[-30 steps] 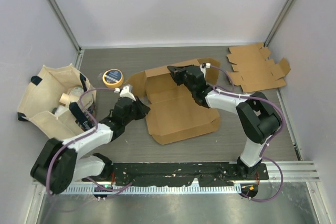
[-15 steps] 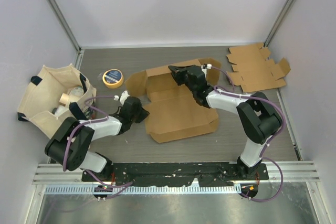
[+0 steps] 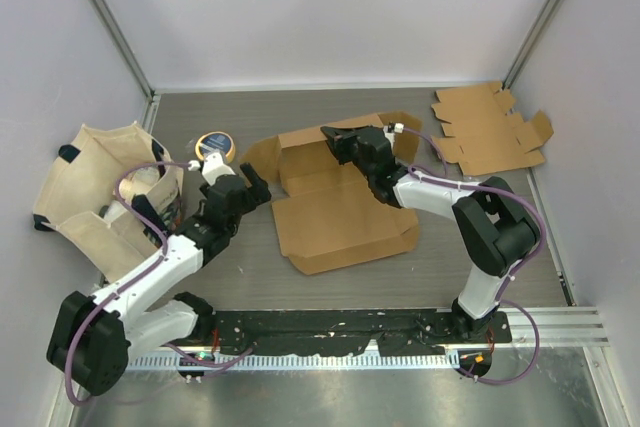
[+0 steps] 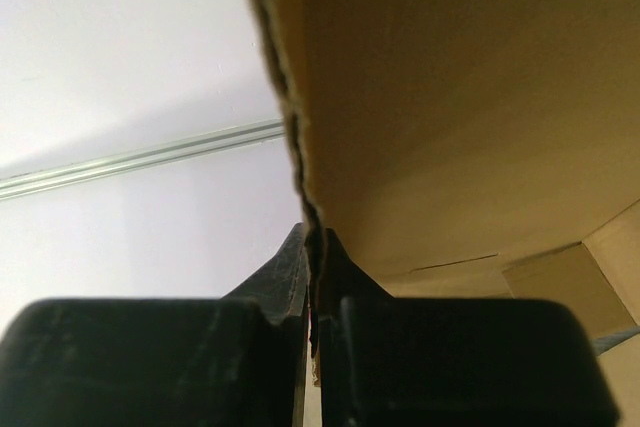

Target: Fold the paper box

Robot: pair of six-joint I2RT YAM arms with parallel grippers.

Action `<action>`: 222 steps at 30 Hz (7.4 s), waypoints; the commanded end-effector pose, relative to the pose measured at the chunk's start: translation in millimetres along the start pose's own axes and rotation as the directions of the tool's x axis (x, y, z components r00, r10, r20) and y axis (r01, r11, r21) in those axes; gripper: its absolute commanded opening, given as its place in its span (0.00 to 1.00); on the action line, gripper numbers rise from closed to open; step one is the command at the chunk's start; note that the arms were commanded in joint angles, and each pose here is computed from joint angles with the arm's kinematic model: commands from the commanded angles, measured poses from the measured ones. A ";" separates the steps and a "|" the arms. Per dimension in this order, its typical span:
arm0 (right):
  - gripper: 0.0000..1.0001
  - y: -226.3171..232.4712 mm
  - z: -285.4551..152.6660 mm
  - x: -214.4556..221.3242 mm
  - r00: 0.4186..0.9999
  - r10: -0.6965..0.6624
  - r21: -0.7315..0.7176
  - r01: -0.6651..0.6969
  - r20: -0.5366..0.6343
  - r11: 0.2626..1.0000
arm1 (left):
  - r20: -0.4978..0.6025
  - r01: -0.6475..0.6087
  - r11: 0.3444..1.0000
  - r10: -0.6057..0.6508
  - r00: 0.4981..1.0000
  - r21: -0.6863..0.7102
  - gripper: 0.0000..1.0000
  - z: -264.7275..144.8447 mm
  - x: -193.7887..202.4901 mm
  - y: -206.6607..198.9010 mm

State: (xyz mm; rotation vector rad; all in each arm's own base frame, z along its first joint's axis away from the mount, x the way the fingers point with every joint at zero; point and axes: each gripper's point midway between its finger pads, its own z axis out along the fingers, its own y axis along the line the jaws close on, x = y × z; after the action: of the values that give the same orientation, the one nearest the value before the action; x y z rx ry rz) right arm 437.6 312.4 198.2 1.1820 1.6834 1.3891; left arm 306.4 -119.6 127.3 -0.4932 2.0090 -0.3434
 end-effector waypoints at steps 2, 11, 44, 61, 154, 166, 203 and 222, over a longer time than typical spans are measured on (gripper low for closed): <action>0.04 -21.7 -2.8 -7.2 1.000 -0.012 0.078 0.010 0.024 0.997 | 0.083 -0.164 0.978 0.176 0.981 -0.131 0.80 5.0 -35.6 13.7; 0.02 -20.2 -2.0 -3.5 1.000 -0.013 0.074 0.012 0.015 0.997 | 0.087 -0.345 0.931 0.356 0.930 -0.121 0.66 48.0 -48.7 -14.0; 0.01 -30.6 -31.4 -4.1 0.998 -0.015 0.058 0.012 0.060 0.998 | -0.064 -0.083 0.987 0.093 0.994 0.137 0.00 28.9 -10.0 -104.9; 0.02 -68.1 -73.2 -17.1 0.979 -0.199 0.040 0.198 0.047 0.979 | -0.063 -0.121 0.956 0.143 0.988 0.266 0.35 14.2 50.7 -101.0; 0.84 -54.3 -154.4 -61.1 0.448 -0.873 0.100 0.894 -0.191 0.437 | 0.261 -0.450 0.860 0.504 0.823 -0.243 0.00 51.4 9.7 -32.6; 0.86 27.5 -141.8 -75.6 0.273 -0.911 -0.085 0.946 -0.309 0.312 | 0.227 -0.453 0.865 0.495 0.839 -0.216 0.00 41.7 9.1 -32.0; 0.01 -96.0 -112.9 -153.0 0.302 -0.951 0.402 0.881 -0.068 0.251 | 0.194 -0.371 0.908 0.406 0.893 -0.193 0.00 37.4 29.5 -13.1; 0.01 -154.3 -67.4 -156.5 0.352 -0.930 0.439 0.855 -0.103 0.275 | 0.191 -0.352 0.922 0.379 0.905 -0.160 0.00 36.3 29.6 -20.0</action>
State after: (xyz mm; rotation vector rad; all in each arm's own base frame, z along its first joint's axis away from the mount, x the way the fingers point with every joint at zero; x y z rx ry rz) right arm 390.0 132.7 49.0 0.2242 2.0930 0.1113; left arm 334.5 -156.3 99.7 -0.1939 1.8460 0.0715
